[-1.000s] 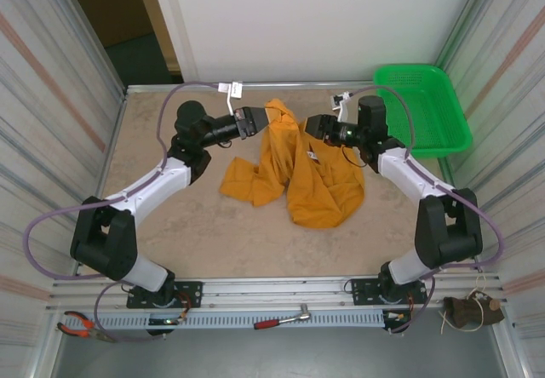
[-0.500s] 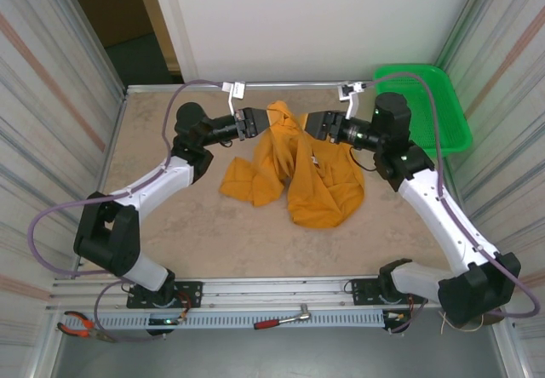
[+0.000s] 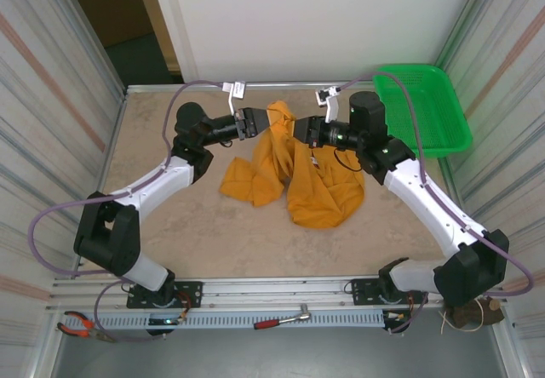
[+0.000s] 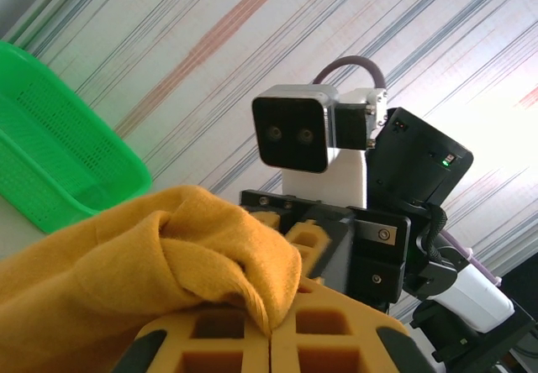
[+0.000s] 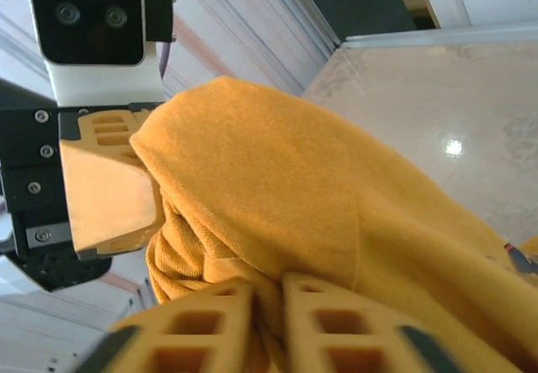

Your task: Fold the inside-out t-shirt

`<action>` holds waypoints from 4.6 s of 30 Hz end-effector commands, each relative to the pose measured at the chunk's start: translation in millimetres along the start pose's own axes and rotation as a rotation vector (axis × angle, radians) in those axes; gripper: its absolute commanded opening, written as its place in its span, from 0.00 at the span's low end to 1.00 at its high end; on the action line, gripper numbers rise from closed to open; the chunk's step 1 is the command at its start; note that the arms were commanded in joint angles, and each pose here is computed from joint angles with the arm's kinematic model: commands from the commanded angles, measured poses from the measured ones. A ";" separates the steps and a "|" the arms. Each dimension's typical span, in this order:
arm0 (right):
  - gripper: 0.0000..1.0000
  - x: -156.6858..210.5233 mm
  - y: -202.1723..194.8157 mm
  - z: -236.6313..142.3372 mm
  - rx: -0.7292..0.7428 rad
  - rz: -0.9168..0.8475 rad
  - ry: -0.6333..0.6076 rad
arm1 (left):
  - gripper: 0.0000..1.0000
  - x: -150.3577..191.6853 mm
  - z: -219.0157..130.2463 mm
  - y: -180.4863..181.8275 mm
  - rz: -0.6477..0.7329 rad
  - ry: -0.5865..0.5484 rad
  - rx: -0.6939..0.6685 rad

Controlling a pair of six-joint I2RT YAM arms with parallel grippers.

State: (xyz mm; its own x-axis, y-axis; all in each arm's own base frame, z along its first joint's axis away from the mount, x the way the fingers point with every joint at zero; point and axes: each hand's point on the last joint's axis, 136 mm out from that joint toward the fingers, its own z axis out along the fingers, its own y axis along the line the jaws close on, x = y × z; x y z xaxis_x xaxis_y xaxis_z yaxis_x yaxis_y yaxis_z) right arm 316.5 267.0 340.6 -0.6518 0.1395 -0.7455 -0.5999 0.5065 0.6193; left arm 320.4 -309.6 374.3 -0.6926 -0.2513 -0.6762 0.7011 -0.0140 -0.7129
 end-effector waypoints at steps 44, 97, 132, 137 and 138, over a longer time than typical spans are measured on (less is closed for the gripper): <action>0.00 -47.6 -29.9 -34.7 0.038 -0.046 -0.128 | 0.20 91.2 34.7 48.3 0.146 0.237 -0.231; 0.00 238.7 -159.5 -41.8 0.611 0.117 0.215 | 0.00 34.8 -30.0 142.5 0.015 -0.002 -0.528; 0.16 149.3 -159.2 -44.2 0.562 0.211 0.185 | 0.54 122.3 -29.4 92.3 0.098 0.193 -0.634; 0.00 147.7 -155.3 -42.1 0.536 0.222 0.188 | 0.54 123.5 -29.3 91.7 0.096 0.196 -0.630; 0.00 141.1 -150.9 -41.8 0.515 0.224 0.177 | 0.54 123.0 -29.6 91.5 0.097 0.194 -0.631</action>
State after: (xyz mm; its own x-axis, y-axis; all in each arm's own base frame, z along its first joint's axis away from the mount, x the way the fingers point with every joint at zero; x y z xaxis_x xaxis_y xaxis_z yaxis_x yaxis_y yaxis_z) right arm 289.7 167.1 131.3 -0.8404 0.1647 -0.5163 -0.1300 0.8636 0.4871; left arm 296.0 -316.8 206.2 -0.7156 -0.0204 -0.6982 0.5543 0.5916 -0.5854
